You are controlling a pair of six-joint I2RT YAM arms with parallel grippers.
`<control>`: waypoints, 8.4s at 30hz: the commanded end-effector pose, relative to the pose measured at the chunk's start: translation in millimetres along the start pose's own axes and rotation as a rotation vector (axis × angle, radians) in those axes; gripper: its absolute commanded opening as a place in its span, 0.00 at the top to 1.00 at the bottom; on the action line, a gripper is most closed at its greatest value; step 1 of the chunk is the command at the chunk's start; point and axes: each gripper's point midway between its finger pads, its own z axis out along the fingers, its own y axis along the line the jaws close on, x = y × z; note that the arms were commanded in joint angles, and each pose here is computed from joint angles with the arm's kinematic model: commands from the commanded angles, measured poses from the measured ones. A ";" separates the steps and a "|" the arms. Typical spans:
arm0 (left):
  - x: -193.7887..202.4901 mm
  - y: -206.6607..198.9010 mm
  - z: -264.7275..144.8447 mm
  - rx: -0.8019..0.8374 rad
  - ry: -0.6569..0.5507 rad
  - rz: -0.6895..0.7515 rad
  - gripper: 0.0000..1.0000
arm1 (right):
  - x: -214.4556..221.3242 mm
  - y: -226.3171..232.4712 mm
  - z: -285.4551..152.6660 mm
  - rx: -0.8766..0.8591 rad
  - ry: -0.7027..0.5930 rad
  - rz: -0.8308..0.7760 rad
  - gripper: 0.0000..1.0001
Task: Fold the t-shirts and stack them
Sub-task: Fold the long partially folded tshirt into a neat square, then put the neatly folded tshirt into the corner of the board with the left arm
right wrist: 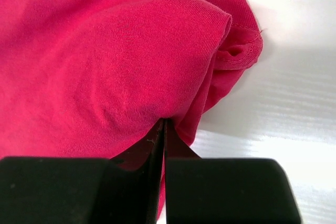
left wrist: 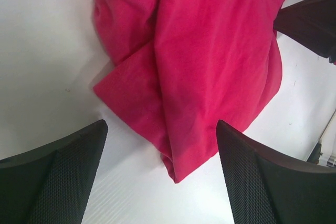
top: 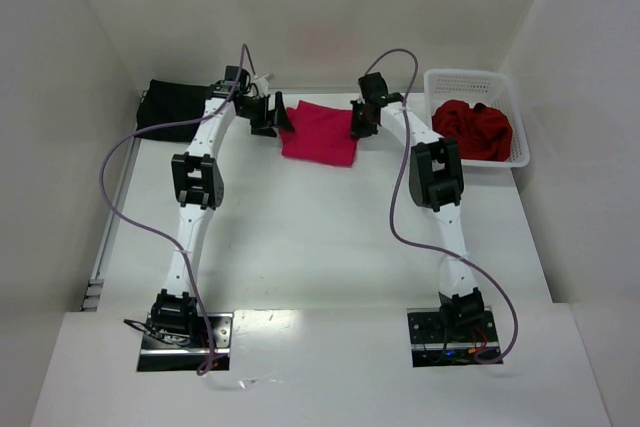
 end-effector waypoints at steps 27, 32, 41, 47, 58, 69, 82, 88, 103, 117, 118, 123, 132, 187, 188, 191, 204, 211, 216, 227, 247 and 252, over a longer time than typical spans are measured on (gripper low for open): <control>37.4 -2.5 71.0 0.035 0.080 -0.199 0.34 | -7.8 32.2 24.5 -0.116 -0.022 -0.084 0.91; 30.5 -15.9 71.7 0.082 0.063 -0.153 0.34 | -7.8 32.2 24.5 -0.116 -0.022 -0.084 0.91; 32.9 -5.3 77.3 0.045 0.059 -0.168 0.43 | -8.6 30.9 22.3 -0.107 -0.025 -0.084 0.91; 37.7 3.0 76.9 -0.007 0.070 -0.188 0.73 | -8.6 30.9 22.3 -0.107 -0.025 -0.084 0.91; 10.0 6.6 52.0 -0.161 -0.016 -0.141 1.00 | -16.9 33.0 13.8 -0.105 -0.047 -0.086 0.91; -26.8 47.5 -20.2 -0.521 -0.143 -0.064 1.00 | -108.8 81.1 -125.1 -0.203 -0.303 -0.099 0.00; -77.7 59.3 -130.2 -0.749 -0.320 0.018 1.00 | -95.0 48.1 -235.4 -0.057 -0.400 -0.092 0.00; -84.3 73.0 -164.6 -0.818 -0.347 0.023 1.00 | -71.9 41.1 -241.8 -0.052 -0.373 -0.071 0.00; -99.1 151.1 -306.6 -0.999 -0.531 -0.078 1.00 | -47.3 33.2 -237.4 -0.040 -0.329 0.005 0.00; -132.5 159.4 -347.2 -0.909 -0.727 -0.054 1.00 | -16.9 29.4 -222.1 -0.059 -0.275 0.122 0.00; -134.7 158.7 -347.9 -0.905 -0.740 -0.057 1.00 | -13.8 28.1 -219.9 -0.055 -0.267 0.122 0.00; -144.4 137.2 -353.5 -0.810 -0.777 -0.032 1.00 | -11.2 27.6 -215.5 -0.057 -0.265 0.144 0.00; -143.5 147.8 -420.6 -0.864 -0.902 -0.086 1.00 | -6.3 27.8 -211.4 -0.064 -0.252 0.152 0.00; -62.3 231.1 -397.7 -0.580 -0.733 -0.465 1.00 | 0.0 38.8 -171.5 -0.129 -0.185 0.172 0.00; -61.1 234.2 -399.7 -0.603 -0.732 -0.459 1.00 | 2.0 37.7 -167.6 -0.126 -0.177 0.173 0.00; -63.0 232.1 -384.0 -0.728 -0.689 -0.427 1.00 | 2.7 39.4 -167.9 -0.135 -0.172 0.172 0.00; -67.9 230.1 -391.4 -1.454 -0.629 -0.285 0.95 | 11.5 36.0 -168.2 -0.130 -0.163 0.164 0.00; -57.0 235.4 -406.7 -1.572 -0.625 -0.316 0.95 | 12.2 35.2 -166.1 -0.125 -0.155 0.156 0.00; -52.2 240.8 -413.8 -1.566 -0.633 -0.345 0.45 | 15.4 37.1 -162.8 -0.138 -0.139 0.155 0.00; -77.0 181.5 -385.9 -1.375 -0.635 -0.268 0.00 | 13.5 37.8 -163.5 -0.147 -0.159 0.153 0.00; -82.4 94.4 -256.9 -1.217 -0.520 -0.174 0.00 | -77.6 100.1 -142.0 -0.380 -0.316 -0.003 0.00; -90.2 49.0 -319.0 -1.151 -0.624 -0.196 0.00 | -90.5 152.5 -106.3 -0.479 -0.295 -0.060 0.00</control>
